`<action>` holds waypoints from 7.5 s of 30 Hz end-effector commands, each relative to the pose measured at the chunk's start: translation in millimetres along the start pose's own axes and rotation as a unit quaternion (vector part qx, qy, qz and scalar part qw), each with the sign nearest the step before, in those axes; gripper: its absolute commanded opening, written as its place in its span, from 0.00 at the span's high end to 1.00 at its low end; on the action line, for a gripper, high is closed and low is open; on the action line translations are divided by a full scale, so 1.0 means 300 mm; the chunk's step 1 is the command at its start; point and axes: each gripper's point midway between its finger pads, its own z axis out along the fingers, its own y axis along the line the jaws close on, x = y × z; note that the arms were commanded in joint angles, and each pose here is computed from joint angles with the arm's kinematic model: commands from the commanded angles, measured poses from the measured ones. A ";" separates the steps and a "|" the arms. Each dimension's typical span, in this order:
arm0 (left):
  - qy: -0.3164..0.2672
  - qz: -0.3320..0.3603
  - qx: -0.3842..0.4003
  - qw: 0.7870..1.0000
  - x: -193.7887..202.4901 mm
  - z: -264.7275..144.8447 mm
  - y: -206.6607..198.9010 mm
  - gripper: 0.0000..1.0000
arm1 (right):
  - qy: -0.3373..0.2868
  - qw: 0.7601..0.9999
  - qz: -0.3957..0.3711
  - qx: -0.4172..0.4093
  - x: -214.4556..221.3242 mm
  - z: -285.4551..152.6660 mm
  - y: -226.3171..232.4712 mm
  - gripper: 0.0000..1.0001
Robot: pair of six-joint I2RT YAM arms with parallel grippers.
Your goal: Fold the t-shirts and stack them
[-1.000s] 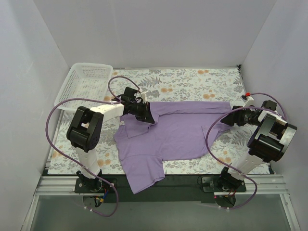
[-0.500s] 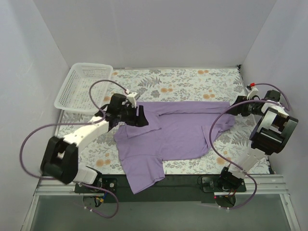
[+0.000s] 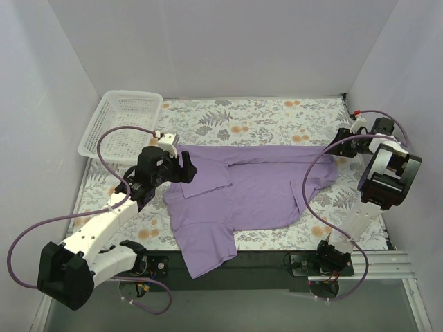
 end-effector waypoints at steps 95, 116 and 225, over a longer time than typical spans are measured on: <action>-0.008 0.008 0.009 1.000 -0.012 -0.016 -0.012 0.33 | 0.168 0.937 -0.307 0.012 0.417 0.077 0.457 0.40; 0.012 -0.071 0.069 0.995 0.021 -0.045 -0.101 0.35 | 0.148 0.938 -0.312 0.032 0.413 0.066 0.468 0.89; 0.067 -0.061 -0.108 0.990 0.005 -0.358 -0.233 1.00 | -0.098 0.968 -0.220 0.065 0.104 -0.353 0.429 0.99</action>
